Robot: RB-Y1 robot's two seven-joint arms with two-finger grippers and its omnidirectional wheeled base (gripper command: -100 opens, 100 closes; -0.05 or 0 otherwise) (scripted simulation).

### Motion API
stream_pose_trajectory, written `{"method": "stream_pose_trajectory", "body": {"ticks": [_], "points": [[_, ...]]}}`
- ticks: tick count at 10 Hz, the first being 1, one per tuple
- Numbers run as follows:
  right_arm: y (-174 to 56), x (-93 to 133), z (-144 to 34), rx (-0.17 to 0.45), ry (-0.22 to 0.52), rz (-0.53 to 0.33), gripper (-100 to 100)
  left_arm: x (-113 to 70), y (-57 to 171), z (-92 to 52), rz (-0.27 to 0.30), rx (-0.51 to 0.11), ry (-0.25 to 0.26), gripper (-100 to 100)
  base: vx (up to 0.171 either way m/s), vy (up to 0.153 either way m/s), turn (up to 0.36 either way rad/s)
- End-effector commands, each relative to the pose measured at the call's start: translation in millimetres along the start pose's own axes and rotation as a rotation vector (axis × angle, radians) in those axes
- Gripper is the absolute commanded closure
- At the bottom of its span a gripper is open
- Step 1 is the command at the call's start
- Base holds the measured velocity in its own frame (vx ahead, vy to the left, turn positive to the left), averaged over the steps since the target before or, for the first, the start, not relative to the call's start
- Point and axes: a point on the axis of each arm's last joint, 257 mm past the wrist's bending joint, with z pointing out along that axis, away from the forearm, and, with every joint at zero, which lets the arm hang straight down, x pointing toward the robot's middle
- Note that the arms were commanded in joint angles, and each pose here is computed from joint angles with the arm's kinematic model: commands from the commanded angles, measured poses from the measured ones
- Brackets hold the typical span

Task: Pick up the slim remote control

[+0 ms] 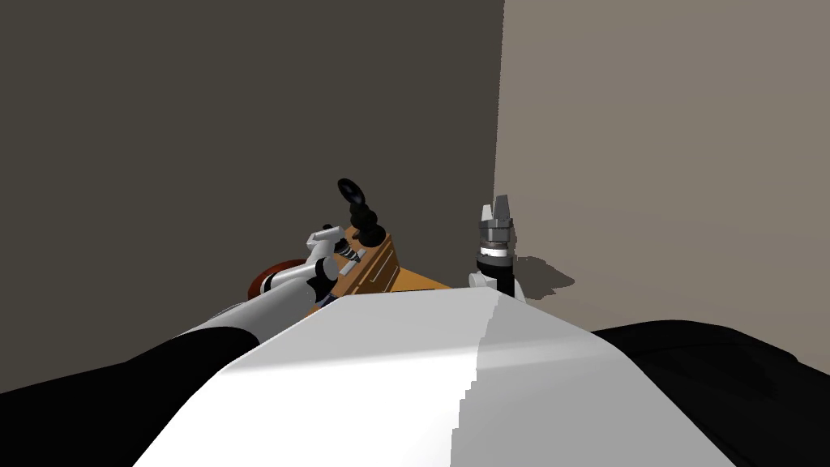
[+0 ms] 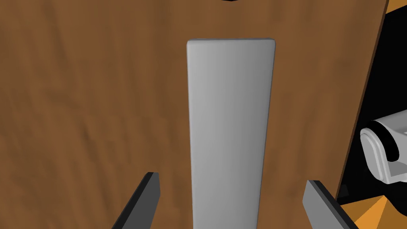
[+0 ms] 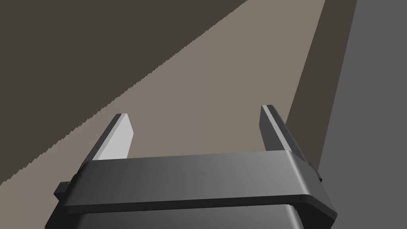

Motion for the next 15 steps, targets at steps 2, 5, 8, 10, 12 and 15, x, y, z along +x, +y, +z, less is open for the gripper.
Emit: {"method": "stream_pose_trajectory", "body": {"ticks": [2,5,8,10,12,15], "points": [[0,0,0.0,0.000,0.000,0.000,0,-4.4,5,3.2,-0.006,-0.020,-0.011,-100,0.014,0.029,0.008],[0,0,0.0,0.000,0.000,0.000,0,-10.3,11,17.9,0.000,-0.022,-0.012,-100,0.022,0.001,0.019],[0,0,0.0,0.000,0.000,0.000,0,-11.9,13,21.1,0.001,-0.022,-0.011,100,0.021,-0.001,0.010],[0,0,0.0,0.000,0.000,0.000,0,-11.9,13,21.1,0.001,-0.023,-0.012,100,0.000,0.000,0.000],[0,0,0.0,0.000,0.000,0.000,0,-11.9,13,21.1,0.001,-0.023,-0.012,100,0.000,0.000,0.000],[0,0,0.0,0.000,0.000,0.000,0,-5.0,5,3.6,-0.007,-0.023,-0.012,100,-0.028,0.000,-0.031]]}}
